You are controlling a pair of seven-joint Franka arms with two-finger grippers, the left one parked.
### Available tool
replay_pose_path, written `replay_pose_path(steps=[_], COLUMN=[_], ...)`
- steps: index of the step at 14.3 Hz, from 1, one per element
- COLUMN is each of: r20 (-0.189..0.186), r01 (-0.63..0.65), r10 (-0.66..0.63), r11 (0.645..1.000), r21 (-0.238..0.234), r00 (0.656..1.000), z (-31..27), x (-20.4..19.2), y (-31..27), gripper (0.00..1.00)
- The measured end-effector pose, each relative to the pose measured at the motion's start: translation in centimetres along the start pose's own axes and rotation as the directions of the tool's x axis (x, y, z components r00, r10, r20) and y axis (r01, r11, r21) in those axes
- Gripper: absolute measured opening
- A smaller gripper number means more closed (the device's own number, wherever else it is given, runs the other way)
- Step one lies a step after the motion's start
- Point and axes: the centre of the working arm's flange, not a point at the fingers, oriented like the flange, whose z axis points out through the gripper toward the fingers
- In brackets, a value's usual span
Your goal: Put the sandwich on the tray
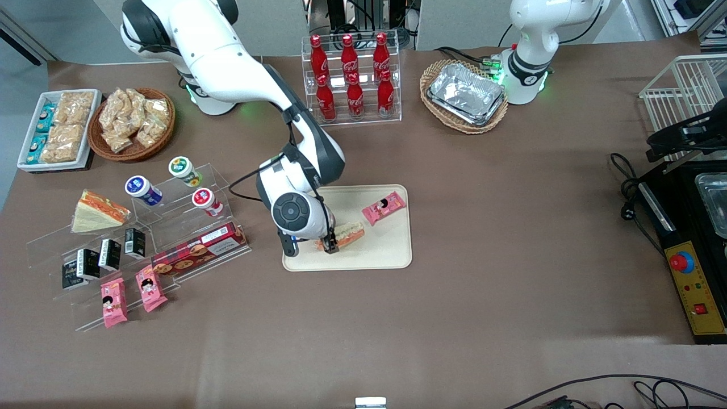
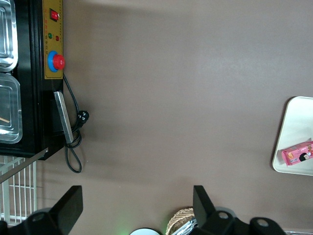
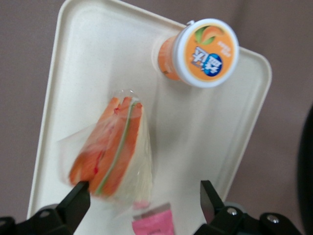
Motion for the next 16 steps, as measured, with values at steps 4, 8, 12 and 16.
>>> replay_pose_path(steps=[4, 8, 12, 16], r20=[0.015, 0.054, 0.089, 0.111], r01=[0.035, 0.071, 0.130, 0.300], r10=[-0.034, -0.068, -0.128, -0.296], r11=[0.998, 0.996, 0.991, 0.954], r21=[-0.046, -0.046, -0.015, -0.013], r00=[0.999, 0.996, 0.988, 0.949], z=[-3.5, -7.3, -12.2, -15.7], x=[-0.6, -1.7, -2.4, -2.9], y=[1.7, 3.3, 5.1, 7.4], gripper=[1.00, 1.00, 1.00, 1.00])
